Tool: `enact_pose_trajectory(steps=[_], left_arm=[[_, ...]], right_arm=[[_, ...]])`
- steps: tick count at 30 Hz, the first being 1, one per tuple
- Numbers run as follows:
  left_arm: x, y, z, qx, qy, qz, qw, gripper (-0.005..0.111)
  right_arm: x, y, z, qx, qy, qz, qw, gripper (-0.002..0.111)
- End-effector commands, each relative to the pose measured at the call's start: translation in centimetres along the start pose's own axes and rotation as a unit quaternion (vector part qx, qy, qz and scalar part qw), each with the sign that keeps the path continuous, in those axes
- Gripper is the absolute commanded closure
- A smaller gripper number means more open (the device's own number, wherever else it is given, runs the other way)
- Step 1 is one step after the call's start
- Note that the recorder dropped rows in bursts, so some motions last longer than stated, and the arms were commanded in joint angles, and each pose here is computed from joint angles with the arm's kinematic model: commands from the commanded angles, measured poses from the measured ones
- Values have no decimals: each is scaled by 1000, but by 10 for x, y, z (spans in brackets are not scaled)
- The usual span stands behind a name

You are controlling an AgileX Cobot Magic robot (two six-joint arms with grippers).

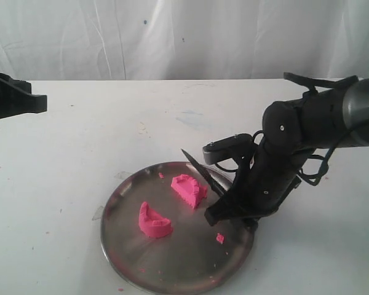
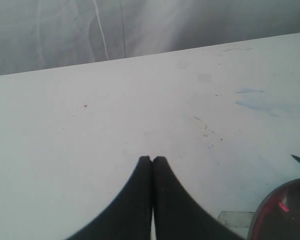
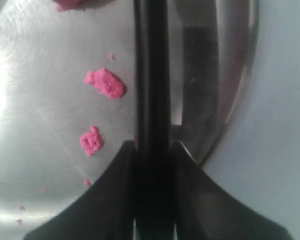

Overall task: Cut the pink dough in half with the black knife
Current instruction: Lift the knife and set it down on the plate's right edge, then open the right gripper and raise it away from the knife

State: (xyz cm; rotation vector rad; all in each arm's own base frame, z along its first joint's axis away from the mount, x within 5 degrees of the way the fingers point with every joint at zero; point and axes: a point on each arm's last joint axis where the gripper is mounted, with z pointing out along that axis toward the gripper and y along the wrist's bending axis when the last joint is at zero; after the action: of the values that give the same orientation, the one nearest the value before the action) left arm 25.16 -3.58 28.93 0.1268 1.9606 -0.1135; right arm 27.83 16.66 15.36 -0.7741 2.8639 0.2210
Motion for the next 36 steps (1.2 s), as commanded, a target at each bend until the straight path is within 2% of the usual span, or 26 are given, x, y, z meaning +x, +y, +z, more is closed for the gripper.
enact_pose_trajectory(steps=[1,4,6,9,18,26,31,36], left_arm=[[-1,0,-3,4,-4,-12,1000,107],[-1,0,-3,4,-4,-12,1000,107],[-1,0,-3,4,-4,-12,1000,107],[-1,0,-3,4,-4,-12,1000,107],[-1,0,-3,4,-4,-12,1000,107],[-1,0,-3,2,-4,0,1000,107],[4,10,-3,-48,-1,-1,999,107],[22,26,-5,-135,17,4,991,107]], right_arm=[[1,2,7,-25,2,-8,1000,108],[0,3,7,-31,1,-8,999,102],[0,3,7,-31,1,-8,999,92],[0,3,7,-31,1,-8,999,84],[-4,3,6,-28,-11,-12,999,83],[-17,1,-26,-1,-33,-67,997,83],[-17,-18,-42,28,-56,-52,997,83],[-16,-69,-45,60,-96,37,993,85]])
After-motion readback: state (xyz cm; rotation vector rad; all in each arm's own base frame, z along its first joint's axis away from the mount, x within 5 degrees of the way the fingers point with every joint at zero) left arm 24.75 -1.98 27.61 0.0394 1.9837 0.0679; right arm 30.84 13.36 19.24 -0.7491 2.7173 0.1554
